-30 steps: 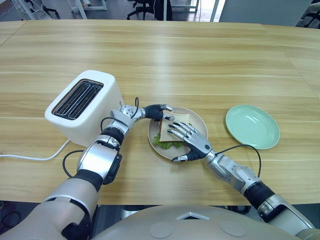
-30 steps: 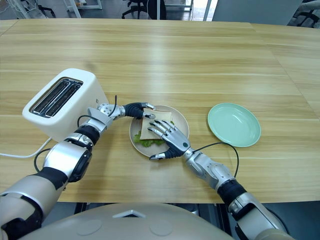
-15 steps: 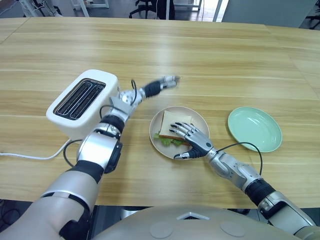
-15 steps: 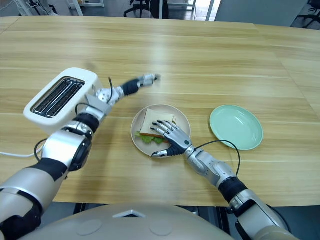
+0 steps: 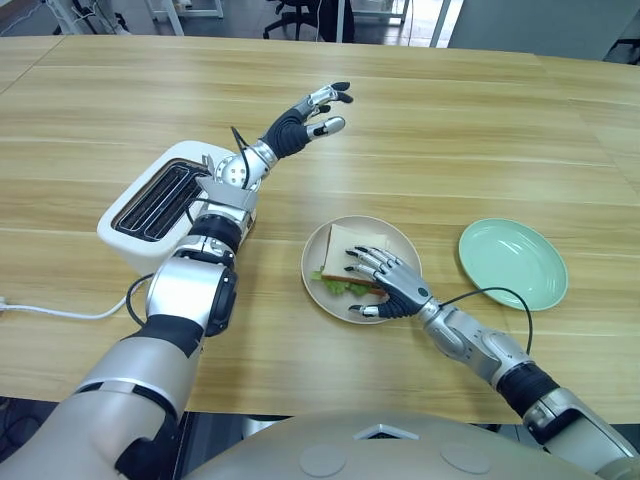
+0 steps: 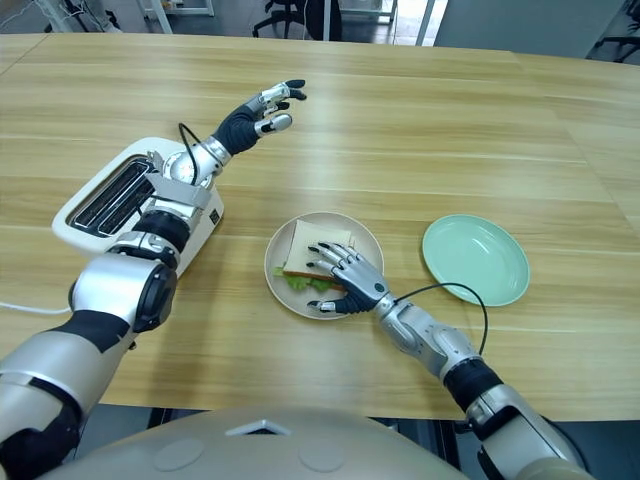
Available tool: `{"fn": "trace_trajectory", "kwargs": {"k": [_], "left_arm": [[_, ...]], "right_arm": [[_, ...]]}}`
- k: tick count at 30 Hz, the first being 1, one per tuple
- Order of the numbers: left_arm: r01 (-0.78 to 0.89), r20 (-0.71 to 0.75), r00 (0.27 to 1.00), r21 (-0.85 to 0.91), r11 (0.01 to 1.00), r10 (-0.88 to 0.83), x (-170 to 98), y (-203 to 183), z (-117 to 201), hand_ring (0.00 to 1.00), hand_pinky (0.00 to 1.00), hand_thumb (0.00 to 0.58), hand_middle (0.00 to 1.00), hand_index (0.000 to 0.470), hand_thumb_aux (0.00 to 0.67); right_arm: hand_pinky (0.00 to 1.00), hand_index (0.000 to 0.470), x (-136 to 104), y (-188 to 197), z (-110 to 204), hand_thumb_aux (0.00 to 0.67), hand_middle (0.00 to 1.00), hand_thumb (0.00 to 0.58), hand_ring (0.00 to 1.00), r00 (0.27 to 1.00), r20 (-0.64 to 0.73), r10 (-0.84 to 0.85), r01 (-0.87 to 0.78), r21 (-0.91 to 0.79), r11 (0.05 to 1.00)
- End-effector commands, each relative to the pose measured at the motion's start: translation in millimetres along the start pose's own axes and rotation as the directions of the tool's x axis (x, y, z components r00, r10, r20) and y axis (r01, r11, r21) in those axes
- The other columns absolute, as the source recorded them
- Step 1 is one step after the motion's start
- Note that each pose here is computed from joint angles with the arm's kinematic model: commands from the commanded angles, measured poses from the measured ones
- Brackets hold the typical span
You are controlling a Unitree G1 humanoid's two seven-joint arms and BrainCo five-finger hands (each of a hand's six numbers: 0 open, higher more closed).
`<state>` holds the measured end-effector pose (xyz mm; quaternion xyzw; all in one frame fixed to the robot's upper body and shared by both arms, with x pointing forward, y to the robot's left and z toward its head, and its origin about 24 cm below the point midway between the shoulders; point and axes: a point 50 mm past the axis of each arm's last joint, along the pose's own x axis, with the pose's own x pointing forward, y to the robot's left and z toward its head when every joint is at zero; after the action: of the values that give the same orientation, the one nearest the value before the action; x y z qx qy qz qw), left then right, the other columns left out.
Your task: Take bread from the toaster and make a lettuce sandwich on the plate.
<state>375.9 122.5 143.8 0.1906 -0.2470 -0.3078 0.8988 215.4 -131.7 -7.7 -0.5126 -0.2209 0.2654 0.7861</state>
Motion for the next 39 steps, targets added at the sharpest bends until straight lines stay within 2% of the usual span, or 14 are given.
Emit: {"fn": "trace_trajectory", "kwargs": {"k": [1, 2, 3, 5, 9, 13, 16, 20, 26, 28, 32, 39], "left_arm": [[-0.005, 0.148, 0.989, -0.1, 0.995, 0.02, -10.3, 3.9, 10.3, 0.53, 0.53, 0.58, 0.53, 0.46, 0.67], [-0.003, 0.181, 0.983, -0.113, 0.994, 0.024, -13.9, 4.2, 13.1, 0.85, 0.85, 0.58, 0.85, 0.46, 0.67], [0.002, 0.215, 0.976, -0.131, 0.991, 0.026, -18.1, 4.0, 16.0, 0.99, 0.99, 0.58, 0.99, 0.46, 0.67], [0.026, 0.275, 0.961, -0.146, 0.989, 0.015, -26.5, 1.6, 23.1, 1.0, 1.0, 0.58, 1.0, 0.46, 0.67], [0.076, 0.354, 0.935, -0.178, 0.981, -0.008, -43.2, -3.4, 38.5, 1.0, 1.0, 0.58, 1.0, 0.46, 0.67], [0.254, 0.404, 0.902, -0.202, 0.946, -0.156, -70.6, -21.7, 53.3, 1.0, 1.0, 0.58, 1.0, 0.46, 0.67], [0.466, 0.375, 0.846, -0.172, 0.868, -0.38, -98.7, -49.0, 56.7, 1.0, 1.0, 0.58, 1.0, 0.46, 0.67], [0.661, 0.204, 0.745, -0.087, 0.746, -0.636, -131.3, -86.7, 47.6, 1.0, 1.0, 0.58, 1.0, 0.46, 0.67], [0.821, 0.043, 0.568, -0.097, 0.563, -0.822, -169.3, -121.0, 31.1, 1.0, 1.0, 0.58, 1.0, 0.46, 0.67], [0.836, -0.012, 0.542, -0.089, 0.541, -0.84, -174.2, -126.6, 24.4, 1.0, 1.0, 0.58, 1.0, 0.46, 0.67], [0.838, -0.047, 0.537, -0.083, 0.539, -0.842, -174.2, -134.5, 17.4, 1.0, 1.0, 0.58, 1.0, 0.46, 0.67], [0.834, -0.071, 0.539, -0.089, 0.544, -0.839, -175.2, -141.4, 10.2, 1.0, 1.0, 0.58, 1.0, 0.46, 0.67]], "right_arm": [[0.05, 0.46, 1.0, -29.4, 0.8, 0.67, 0.05, 0.58, 0.05, 0.988, 0.012, -0.151, 0.15, 0.06, 0.987], [0.13, 0.46, 2.6, -36.5, 3.5, 0.67, 0.13, 0.58, 0.13, 0.982, 0.026, -0.188, 0.185, 0.081, 0.979], [0.16, 0.46, 3.9, -43.9, 5.9, 0.67, 0.16, 0.58, 0.16, 0.973, 0.038, -0.227, 0.222, 0.101, 0.97], [0.22, 0.46, 4.7, -55.9, 9.8, 0.67, 0.22, 0.58, 0.22, 0.957, 0.054, -0.286, 0.276, 0.143, 0.951], [0.27, 0.46, 2.4, -74.3, 14.2, 0.67, 0.27, 0.58, 0.27, 0.93, 0.067, -0.362, 0.342, 0.201, 0.918], [0.34, 0.46, -4.3, -85.8, 17.0, 0.67, 0.34, 0.58, 0.34, 0.925, 0.073, -0.372, 0.338, 0.283, 0.897], [0.33, 0.46, -10.8, -85.0, 18.9, 0.67, 0.33, 0.58, 0.33, 0.952, 0.091, -0.293, 0.245, 0.35, 0.904], [0.26, 0.46, -26.4, -72.0, 26.6, 0.67, 0.26, 0.58, 0.26, 0.984, 0.165, -0.069, 0.0, 0.387, 0.922], [0.22, 0.46, -48.6, -60.9, 39.0, 0.67, 0.22, 0.58, 0.22, 0.952, 0.267, 0.149, -0.26, 0.448, 0.855], [0.22, 0.46, -56.8, -56.1, 41.2, 0.67, 0.22, 0.58, 0.22, 0.93, 0.295, 0.22, -0.34, 0.455, 0.823], [0.23, 0.46, -72.0, -46.6, 43.7, 0.67, 0.23, 0.58, 0.23, 0.882, 0.333, 0.334, -0.459, 0.444, 0.769], [0.26, 0.46, -78.0, -43.8, 40.1, 0.67, 0.26, 0.58, 0.26, 0.88, 0.324, 0.349, -0.47, 0.475, 0.744]]}}
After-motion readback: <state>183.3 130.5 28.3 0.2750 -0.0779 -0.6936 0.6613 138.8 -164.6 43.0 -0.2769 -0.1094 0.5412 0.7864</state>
